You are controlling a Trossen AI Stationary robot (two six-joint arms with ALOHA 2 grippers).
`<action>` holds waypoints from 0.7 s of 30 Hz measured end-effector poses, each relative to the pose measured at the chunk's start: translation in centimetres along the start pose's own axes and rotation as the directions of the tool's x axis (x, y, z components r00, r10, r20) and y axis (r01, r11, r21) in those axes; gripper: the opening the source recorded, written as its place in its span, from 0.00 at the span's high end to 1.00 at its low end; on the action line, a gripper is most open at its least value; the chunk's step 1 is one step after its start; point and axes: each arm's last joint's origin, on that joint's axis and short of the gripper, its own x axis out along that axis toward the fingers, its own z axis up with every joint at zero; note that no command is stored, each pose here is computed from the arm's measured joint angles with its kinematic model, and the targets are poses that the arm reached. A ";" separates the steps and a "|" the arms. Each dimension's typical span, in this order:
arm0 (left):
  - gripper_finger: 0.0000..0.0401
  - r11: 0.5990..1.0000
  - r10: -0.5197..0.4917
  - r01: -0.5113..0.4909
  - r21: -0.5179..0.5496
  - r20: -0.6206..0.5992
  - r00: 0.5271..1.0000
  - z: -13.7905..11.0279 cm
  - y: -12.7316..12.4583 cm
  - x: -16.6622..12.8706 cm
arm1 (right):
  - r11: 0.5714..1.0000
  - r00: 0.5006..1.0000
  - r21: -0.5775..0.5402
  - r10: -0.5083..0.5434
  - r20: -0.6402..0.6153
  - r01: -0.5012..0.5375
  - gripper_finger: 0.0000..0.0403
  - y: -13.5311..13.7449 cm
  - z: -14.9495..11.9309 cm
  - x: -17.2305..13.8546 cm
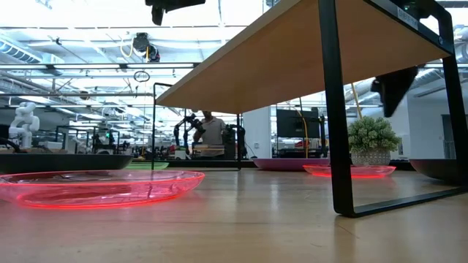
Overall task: Place and stack plates onto a shelf
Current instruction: Put the right black plate on the shelf
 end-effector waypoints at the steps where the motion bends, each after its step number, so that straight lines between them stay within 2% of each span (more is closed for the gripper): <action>1: 1.00 1.000 -0.001 0.001 -0.018 0.000 1.000 0.0 0.0 0.1 | 1.000 1.000 0.002 0.010 -0.016 -0.010 0.80 0.0 -0.2 0.1; 6: 1.00 0.994 -0.046 0.044 -0.096 -0.019 0.999 -0.4 -0.6 0.4 | 0.998 0.995 -0.009 0.056 -0.079 -0.057 0.74 0.0 -1.0 1.1; 11: 1.00 0.990 -0.101 0.099 -0.099 -0.019 0.995 -0.4 -1.6 0.2 | 0.994 0.990 -0.030 0.101 -0.103 -0.105 0.68 0.0 -1.5 2.0; 21: 1.00 0.982 -0.150 0.145 -0.120 -0.034 0.988 -0.7 -3.0 0.1 | 0.993 0.989 -0.049 0.104 -0.102 -0.110 0.58 0.2 -1.5 2.0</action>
